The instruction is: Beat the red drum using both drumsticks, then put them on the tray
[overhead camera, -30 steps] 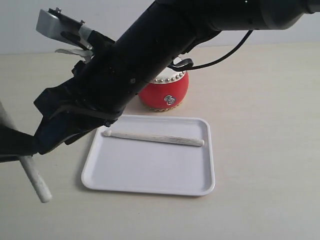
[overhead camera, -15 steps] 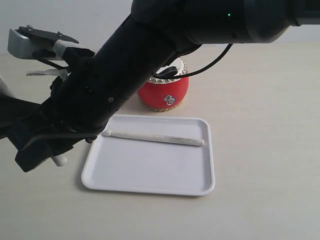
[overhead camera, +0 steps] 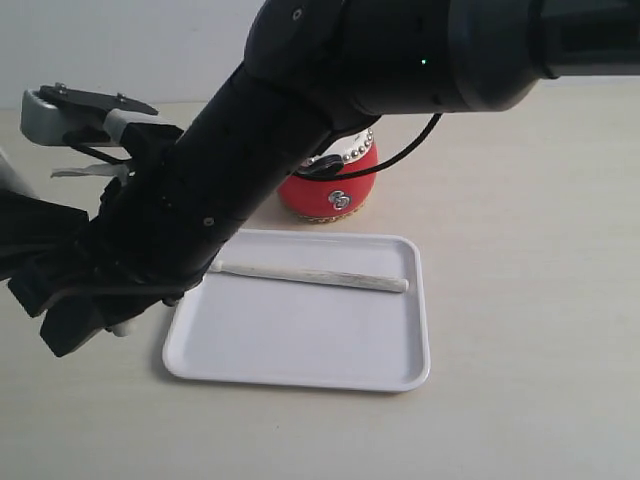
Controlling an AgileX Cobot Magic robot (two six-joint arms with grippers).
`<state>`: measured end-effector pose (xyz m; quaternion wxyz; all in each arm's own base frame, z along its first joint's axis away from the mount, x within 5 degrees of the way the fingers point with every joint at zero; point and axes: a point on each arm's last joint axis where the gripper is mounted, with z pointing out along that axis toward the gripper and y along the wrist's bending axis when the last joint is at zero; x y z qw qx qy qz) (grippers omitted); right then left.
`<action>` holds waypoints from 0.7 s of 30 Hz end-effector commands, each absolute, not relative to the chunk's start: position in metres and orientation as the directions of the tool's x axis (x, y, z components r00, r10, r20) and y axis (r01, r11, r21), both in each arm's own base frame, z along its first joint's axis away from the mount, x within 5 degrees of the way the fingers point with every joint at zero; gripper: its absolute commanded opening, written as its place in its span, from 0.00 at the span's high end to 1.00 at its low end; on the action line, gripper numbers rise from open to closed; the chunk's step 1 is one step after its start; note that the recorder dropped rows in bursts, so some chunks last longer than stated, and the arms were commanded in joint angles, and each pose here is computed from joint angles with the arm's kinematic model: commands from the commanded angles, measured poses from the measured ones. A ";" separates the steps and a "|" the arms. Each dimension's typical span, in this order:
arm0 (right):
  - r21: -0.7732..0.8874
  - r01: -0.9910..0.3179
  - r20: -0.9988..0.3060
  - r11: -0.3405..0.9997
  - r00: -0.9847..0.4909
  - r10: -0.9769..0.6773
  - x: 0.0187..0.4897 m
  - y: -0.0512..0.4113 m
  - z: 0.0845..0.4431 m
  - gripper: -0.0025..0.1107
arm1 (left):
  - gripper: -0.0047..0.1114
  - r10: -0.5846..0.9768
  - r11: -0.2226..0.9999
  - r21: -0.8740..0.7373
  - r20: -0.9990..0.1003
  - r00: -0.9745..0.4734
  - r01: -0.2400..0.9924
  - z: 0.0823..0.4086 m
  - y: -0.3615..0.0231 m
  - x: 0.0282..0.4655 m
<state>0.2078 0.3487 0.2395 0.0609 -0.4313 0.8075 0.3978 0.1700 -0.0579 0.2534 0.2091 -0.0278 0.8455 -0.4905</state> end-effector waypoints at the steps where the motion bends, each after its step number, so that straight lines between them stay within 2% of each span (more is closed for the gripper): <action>1: 0.596 -0.736 -0.425 0.320 -0.628 -0.652 0.207 0.350 0.237 0.70 | 0.96 -0.254 0.510 -0.846 -0.319 -0.913 0.153 0.253 -0.058 0.169; 6: 0.601 -0.733 -0.422 0.318 -0.629 -0.654 0.206 0.350 0.238 0.96 | 0.96 -0.247 0.518 -0.841 -0.320 -0.915 0.155 0.252 -0.058 0.169; 10: 0.603 -0.732 -0.421 0.318 -0.630 -0.653 0.206 0.350 0.238 0.98 | 0.93 -0.242 0.524 -0.837 -0.322 -0.916 0.156 0.252 -0.058 0.169; 12: 0.603 -0.732 -0.421 0.318 -0.630 -0.653 0.206 0.350 0.238 0.98 | 0.84 -0.242 0.524 -0.837 -0.322 -0.916 0.156 0.252 -0.058 0.169; 17: 0.608 -0.729 -0.419 0.316 -0.632 -0.651 0.206 0.350 0.238 0.98 | 0.45 -0.243 0.525 -0.837 -0.322 -0.915 0.155 0.252 -0.058 0.169; 19: 0.613 -0.724 -0.419 0.316 -0.637 -0.647 0.206 0.350 0.238 0.98 | 0.36 -0.246 0.530 -0.834 -0.325 -0.913 0.154 0.251 -0.057 0.169; 21: 0.616 -0.721 -0.417 0.317 -0.640 -0.645 0.206 0.350 0.239 0.98 | 0.34 -0.247 0.539 -0.828 -0.330 -0.911 0.154 0.251 -0.057 0.170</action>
